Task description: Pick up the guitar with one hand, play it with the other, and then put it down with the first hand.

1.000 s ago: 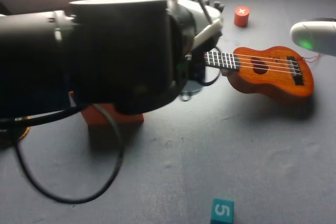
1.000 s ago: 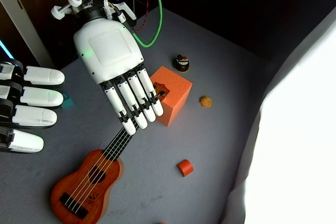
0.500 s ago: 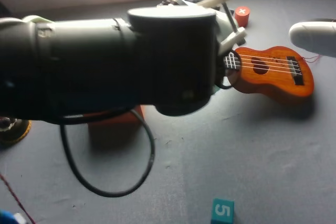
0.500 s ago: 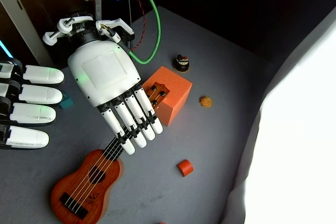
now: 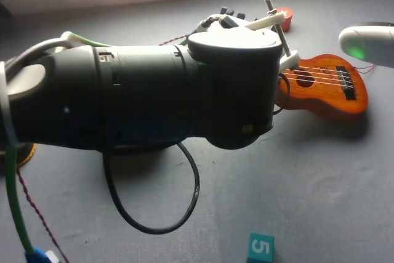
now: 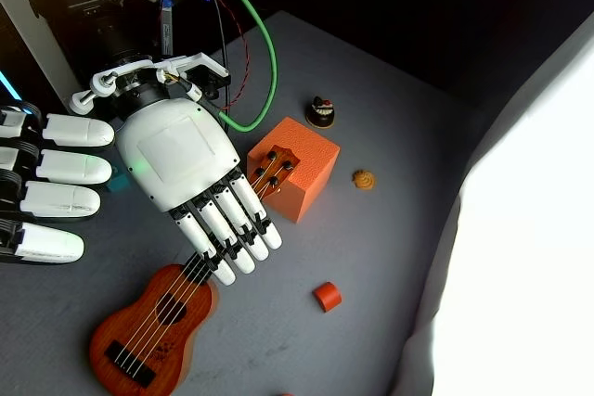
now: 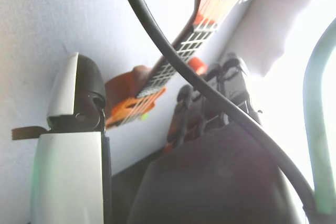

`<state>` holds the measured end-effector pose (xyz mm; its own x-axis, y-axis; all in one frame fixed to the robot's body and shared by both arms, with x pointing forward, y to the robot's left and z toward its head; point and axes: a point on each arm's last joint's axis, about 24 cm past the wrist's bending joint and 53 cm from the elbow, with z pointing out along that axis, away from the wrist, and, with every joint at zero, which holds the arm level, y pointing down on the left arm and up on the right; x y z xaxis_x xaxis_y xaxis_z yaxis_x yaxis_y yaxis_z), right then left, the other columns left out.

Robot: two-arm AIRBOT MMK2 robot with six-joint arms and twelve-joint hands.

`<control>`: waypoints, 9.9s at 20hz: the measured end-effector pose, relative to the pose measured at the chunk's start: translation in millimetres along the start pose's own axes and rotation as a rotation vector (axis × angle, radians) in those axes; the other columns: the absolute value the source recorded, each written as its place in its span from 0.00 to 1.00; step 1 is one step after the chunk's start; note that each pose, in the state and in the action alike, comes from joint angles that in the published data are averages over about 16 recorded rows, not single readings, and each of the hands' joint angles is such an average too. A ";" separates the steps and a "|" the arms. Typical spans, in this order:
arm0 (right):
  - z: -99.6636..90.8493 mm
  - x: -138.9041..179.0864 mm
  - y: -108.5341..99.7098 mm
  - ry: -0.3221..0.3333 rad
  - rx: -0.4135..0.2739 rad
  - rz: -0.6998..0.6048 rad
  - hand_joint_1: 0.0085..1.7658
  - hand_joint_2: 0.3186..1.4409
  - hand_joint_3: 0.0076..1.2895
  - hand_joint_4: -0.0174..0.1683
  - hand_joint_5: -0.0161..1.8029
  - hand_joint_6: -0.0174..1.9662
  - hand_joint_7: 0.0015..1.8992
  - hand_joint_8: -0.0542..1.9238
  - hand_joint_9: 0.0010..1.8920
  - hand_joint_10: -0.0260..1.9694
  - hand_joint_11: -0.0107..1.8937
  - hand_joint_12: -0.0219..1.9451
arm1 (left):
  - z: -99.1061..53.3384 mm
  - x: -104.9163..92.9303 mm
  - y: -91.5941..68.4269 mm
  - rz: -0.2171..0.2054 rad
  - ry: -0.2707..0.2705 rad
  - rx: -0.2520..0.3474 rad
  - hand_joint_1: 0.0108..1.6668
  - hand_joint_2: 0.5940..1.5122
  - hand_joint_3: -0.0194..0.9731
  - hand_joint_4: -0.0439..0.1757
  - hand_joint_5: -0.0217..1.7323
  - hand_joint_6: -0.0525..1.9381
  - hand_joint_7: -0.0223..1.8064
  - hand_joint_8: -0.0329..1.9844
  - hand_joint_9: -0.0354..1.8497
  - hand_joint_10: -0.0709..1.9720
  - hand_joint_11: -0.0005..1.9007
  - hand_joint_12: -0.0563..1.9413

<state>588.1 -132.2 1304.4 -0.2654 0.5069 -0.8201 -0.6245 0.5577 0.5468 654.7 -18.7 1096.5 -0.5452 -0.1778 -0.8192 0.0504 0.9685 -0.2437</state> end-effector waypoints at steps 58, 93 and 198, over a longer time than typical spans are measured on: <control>-9.9 -23.3 -35.5 0.016 0.054 0.006 0.14 0.89 0.01 0.11 0.07 0.03 0.08 0.04 0.01 0.21 0.02 0.49 | 39.1 11.8 0.5 -0.035 0.004 0.037 0.87 0.54 0.01 0.22 0.72 0.98 0.73 1.00 0.78 0.97 0.78 1.00; -17.4 61.8 -41.3 0.353 0.044 -0.083 0.10 0.90 0.01 0.11 0.05 0.03 0.05 0.04 0.01 0.09 0.02 0.21 | -23.7 -39.5 -2.9 -0.125 0.033 0.165 0.86 0.55 0.00 0.21 0.69 0.98 0.71 1.00 0.74 0.96 0.74 1.00; -3.0 4.2 -19.3 0.123 -0.002 0.020 0.11 0.91 0.01 0.08 0.02 0.19 0.07 0.02 0.01 0.18 0.02 0.43 | -18.6 65.8 83.1 -0.212 0.026 -0.200 0.66 0.51 0.00 0.22 0.65 0.97 0.69 0.97 0.72 0.96 0.72 0.99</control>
<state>596.8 -142.8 1289.9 -0.3655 0.4333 -0.8238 -0.6201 0.5467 0.5627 607.5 53.3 1032.0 -0.5477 -0.3775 -0.7467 -0.2312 0.9260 -0.2985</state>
